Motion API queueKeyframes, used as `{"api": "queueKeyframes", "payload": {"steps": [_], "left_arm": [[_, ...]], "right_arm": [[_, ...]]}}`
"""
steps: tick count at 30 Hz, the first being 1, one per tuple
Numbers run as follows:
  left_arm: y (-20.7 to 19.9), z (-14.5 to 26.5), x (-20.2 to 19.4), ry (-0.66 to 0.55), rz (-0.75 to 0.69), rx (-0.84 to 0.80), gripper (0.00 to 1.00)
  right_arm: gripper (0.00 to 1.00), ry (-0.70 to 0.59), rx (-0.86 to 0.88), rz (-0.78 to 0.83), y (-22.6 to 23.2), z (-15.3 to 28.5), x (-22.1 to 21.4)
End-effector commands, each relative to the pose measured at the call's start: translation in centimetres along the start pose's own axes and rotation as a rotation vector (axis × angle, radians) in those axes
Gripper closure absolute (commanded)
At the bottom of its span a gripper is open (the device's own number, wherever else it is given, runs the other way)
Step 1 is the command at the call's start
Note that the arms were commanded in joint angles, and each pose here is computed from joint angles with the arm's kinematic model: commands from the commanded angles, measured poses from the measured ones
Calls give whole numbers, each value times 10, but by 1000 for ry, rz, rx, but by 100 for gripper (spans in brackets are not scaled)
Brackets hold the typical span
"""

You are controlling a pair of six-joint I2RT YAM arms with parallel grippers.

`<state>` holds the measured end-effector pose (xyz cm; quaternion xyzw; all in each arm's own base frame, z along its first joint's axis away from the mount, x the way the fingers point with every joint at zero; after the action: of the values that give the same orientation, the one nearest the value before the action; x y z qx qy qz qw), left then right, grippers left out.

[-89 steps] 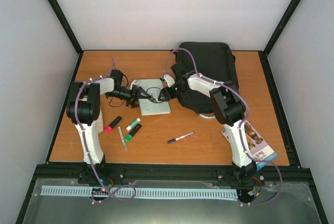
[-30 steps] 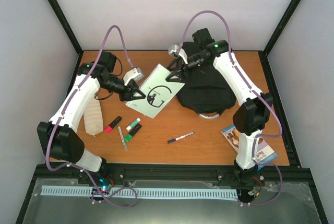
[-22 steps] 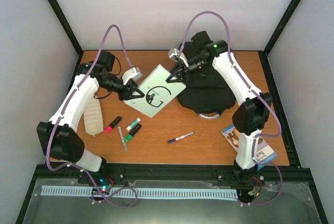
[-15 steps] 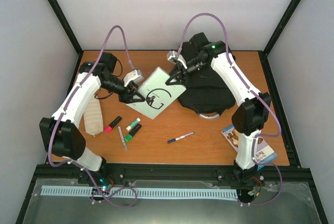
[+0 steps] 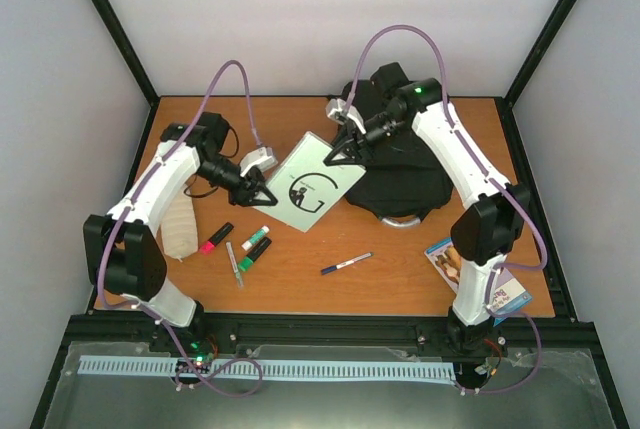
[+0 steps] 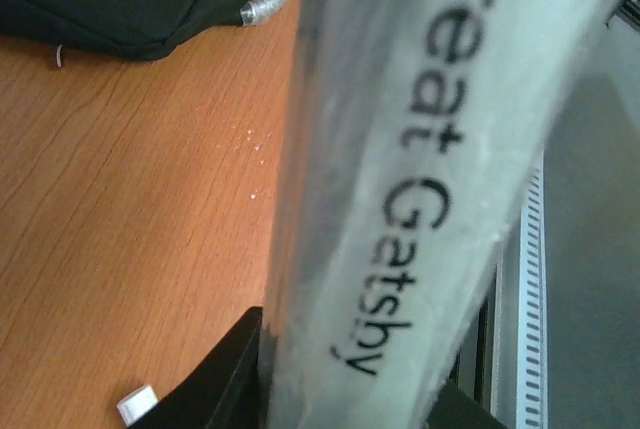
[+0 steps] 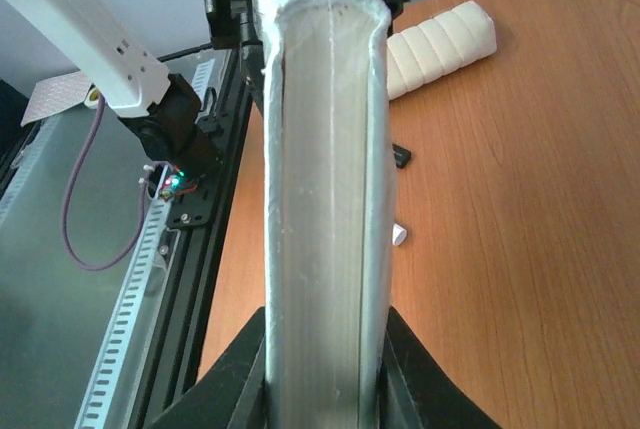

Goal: Pack the student bag
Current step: Pick up the book from the center of the board.

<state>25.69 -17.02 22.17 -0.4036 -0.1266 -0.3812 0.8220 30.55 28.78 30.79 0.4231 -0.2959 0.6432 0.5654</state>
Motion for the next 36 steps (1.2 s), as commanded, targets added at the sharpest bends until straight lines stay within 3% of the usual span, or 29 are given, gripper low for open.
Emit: {"api": "queueKeyframes", "payload": {"steps": [1, 3, 5, 8, 11, 15, 18, 25, 36], "left_arm": [[-5, 1, 5, -27, 21, -12, 80], [-5, 1, 7, -30, 39, -22, 91], [-5, 2, 9, -32, 52, -25, 98], [-5, 3, 11, -35, 80, -27, 99], [-3, 3, 17, -50, 141, -32, 99], [18, -2, 28, -69, 346, 13, 99], [34, -11, 30, -33, 549, 0, 99], [42, -28, 24, -5, 648, -88, 99], [49, -36, 23, -4, 719, -116, 99]], "right_arm": [[97, -116, -24, 77, 9, 22, 34], [97, -114, -36, 49, 3, 23, 29], [90, -111, -65, 13, -7, 27, 25], [64, -79, -138, -26, -25, 38, 12], [52, -30, -218, -73, -39, 54, -9], [48, 65, -343, -145, -50, 86, -54], [47, 244, -423, -153, -47, 99, -100], [45, 594, -436, -80, -12, 104, -184], [35, 828, -392, -7, -4, 102, -243]]}}
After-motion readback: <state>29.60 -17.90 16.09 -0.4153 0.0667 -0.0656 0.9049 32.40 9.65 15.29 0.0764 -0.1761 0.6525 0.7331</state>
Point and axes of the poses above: each gripper's point midway between its finger pads, its own z axis back along the fingers, its own y axis along the line the jaws close on, x = y × z, the point moved 2 cm from there along z, back along the fingers, and after that the axes turned 14 degrees about z, right-handed, at the moved point
